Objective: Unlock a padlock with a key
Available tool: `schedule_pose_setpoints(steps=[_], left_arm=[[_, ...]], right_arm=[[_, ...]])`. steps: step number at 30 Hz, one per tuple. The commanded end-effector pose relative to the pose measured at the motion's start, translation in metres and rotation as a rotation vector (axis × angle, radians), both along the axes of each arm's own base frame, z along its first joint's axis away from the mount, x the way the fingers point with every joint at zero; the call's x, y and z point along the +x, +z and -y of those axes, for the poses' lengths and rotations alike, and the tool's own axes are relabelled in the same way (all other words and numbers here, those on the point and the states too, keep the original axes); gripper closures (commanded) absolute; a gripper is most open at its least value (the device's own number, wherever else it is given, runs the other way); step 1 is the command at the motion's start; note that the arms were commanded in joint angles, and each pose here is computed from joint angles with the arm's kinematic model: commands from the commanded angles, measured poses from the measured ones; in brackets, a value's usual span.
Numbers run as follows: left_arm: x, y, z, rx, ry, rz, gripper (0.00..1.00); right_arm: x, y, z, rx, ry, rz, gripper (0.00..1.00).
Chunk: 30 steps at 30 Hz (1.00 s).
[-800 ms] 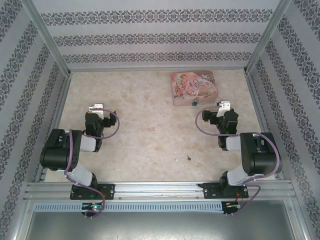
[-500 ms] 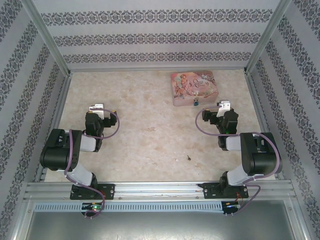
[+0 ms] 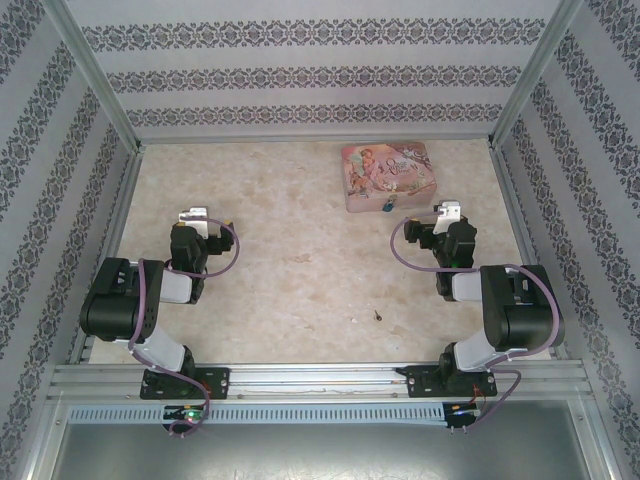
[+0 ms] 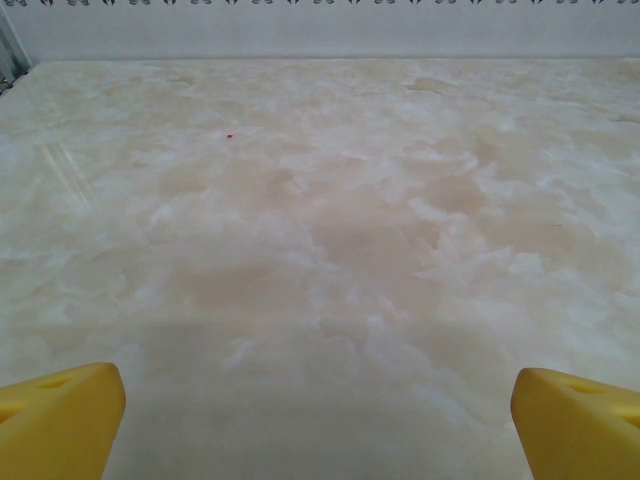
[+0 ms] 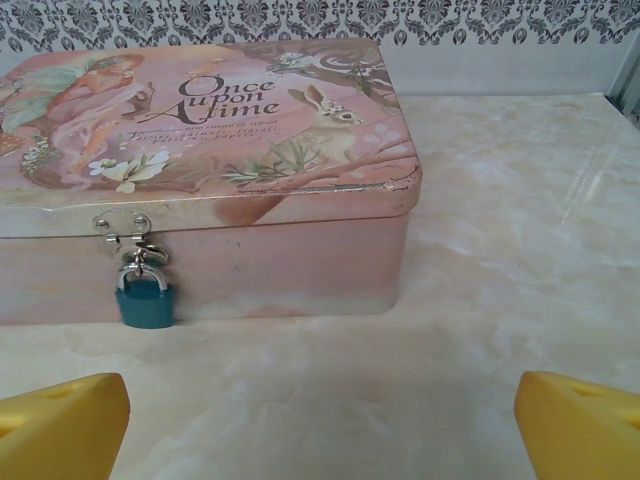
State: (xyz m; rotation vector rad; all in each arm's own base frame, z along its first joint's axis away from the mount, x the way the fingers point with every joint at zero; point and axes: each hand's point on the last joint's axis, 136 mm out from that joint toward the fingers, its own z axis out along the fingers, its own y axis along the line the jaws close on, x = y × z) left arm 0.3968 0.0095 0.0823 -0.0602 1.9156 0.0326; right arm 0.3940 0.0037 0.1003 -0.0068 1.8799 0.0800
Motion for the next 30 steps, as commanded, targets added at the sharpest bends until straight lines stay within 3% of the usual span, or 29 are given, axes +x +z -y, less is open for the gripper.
schedule_pose_setpoints(steps=[1,6,11,16,22,27,30], left_arm=[[0.004,0.006,-0.002,0.014,-0.007,0.007,0.01],[0.001,0.015,-0.001,0.013,-0.014,0.036,0.01],[-0.012,0.058,-0.009,-0.004,0.043,0.050,0.01],[-0.020,0.101,-0.003,-0.176,0.068,0.047,0.01],[-0.023,0.098,0.017,-0.511,0.109,-0.141,0.01],[-0.014,0.081,0.066,-0.736,0.014,-0.283,0.00],[-0.004,0.080,0.110,-0.741,-0.080,-0.315,0.00]], right_arm=[[0.005,0.006,-0.001,0.010,-0.009,0.015,0.02],[0.004,0.013,0.002,0.018,-0.024,0.024,0.01],[-0.006,0.039,0.009,0.035,-0.063,0.005,0.02],[-0.016,0.070,0.004,0.115,-0.057,-0.030,0.02],[-0.017,0.086,0.008,0.373,-0.058,-0.169,0.02],[0.000,0.085,0.016,0.620,-0.057,-0.260,0.02],[0.017,0.073,0.024,0.660,-0.081,-0.307,0.01]])
